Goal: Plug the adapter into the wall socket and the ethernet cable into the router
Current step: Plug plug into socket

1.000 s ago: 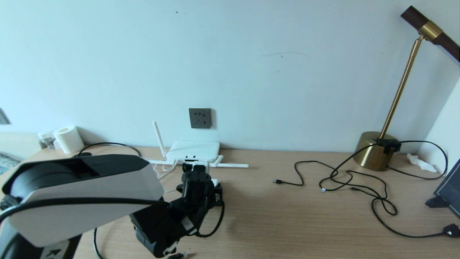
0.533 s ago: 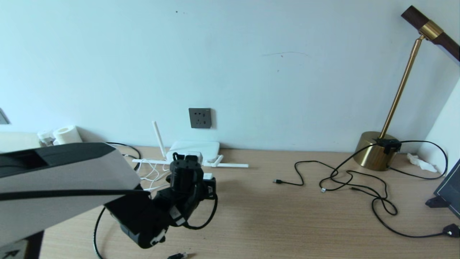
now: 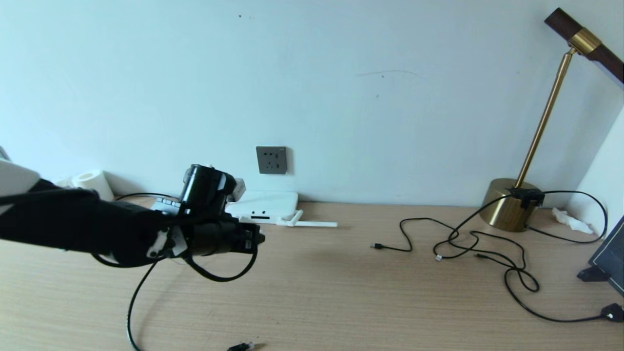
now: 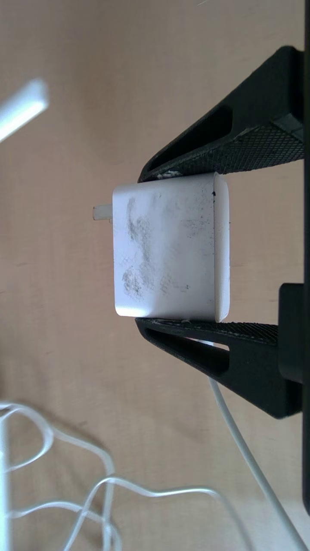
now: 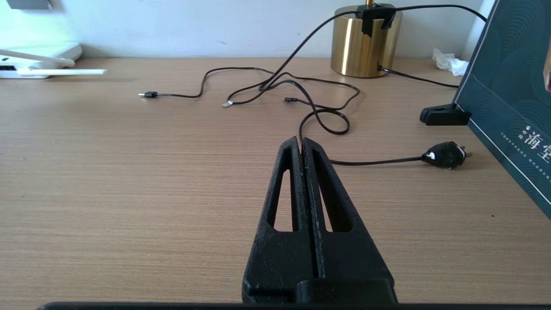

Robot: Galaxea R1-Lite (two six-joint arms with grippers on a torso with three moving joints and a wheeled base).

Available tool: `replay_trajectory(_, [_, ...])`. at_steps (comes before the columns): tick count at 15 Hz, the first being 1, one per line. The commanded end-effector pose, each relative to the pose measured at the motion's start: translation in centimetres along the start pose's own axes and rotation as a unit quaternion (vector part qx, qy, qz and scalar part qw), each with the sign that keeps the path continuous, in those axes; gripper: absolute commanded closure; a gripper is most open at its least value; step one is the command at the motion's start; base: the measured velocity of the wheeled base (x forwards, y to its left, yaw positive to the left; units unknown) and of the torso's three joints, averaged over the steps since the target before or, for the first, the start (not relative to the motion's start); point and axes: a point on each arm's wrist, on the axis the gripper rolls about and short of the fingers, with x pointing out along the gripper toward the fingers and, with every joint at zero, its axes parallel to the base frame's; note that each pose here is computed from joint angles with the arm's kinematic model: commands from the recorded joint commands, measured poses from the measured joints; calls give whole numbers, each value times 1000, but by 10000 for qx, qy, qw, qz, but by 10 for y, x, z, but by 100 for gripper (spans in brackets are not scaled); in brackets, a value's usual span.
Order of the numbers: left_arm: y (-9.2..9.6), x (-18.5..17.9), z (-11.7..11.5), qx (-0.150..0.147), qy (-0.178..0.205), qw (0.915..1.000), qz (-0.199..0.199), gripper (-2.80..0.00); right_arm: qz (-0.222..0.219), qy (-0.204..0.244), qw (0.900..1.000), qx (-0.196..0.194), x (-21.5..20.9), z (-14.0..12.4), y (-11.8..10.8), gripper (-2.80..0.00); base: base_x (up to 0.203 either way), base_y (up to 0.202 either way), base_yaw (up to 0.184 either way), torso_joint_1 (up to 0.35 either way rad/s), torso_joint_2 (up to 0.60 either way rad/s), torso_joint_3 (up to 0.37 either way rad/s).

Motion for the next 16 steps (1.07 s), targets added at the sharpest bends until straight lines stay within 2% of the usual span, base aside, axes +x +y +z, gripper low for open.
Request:
replay_trajectory(1, [7, -24, 10, 36, 864, 9962, -105, 0, 4, 42, 10000, 1, 1, -2, 0, 0, 0, 0, 0, 0, 0, 0])
replay_trajectory(2, [9, -27, 9, 122, 1281, 9915, -166, 0, 8, 42, 10000, 1, 1, -2, 0, 0, 0, 0, 0, 0, 0, 0])
replay_trajectory(4, [13, -26, 2, 608, 2139, 9747, -236, 0, 0, 42, 10000, 1, 1, -2, 0, 0, 0, 0, 0, 0, 0, 0])
replay_trajectory(5, [14, -21, 2, 773, 2416, 9669, -258, 0, 0, 42, 10000, 1, 1, -2, 0, 0, 0, 0, 0, 0, 0, 0])
replay_trajectory(8, [16, -12, 6, 881, 3195, 9430, -313, 0, -2, 42, 10000, 1, 1, -2, 0, 0, 0, 0, 0, 0, 0, 0])
replay_trajectory(11, [17, -1, 15, 732, 3835, 9190, -548, 0, 8, 42, 10000, 1, 1, -2, 0, 0, 0, 0, 0, 0, 0, 0])
replay_trajectory(14, [25, 15, 22, 453, 4191, 9036, -765, 0, 7, 42, 10000, 1, 1, -2, 0, 0, 0, 0, 0, 0, 0, 0])
replay_trajectory(16, [31, 25, 28, 286, 4481, 8898, -819, 0, 8, 42, 10000, 1, 1, -2, 0, 0, 0, 0, 0, 0, 0, 0])
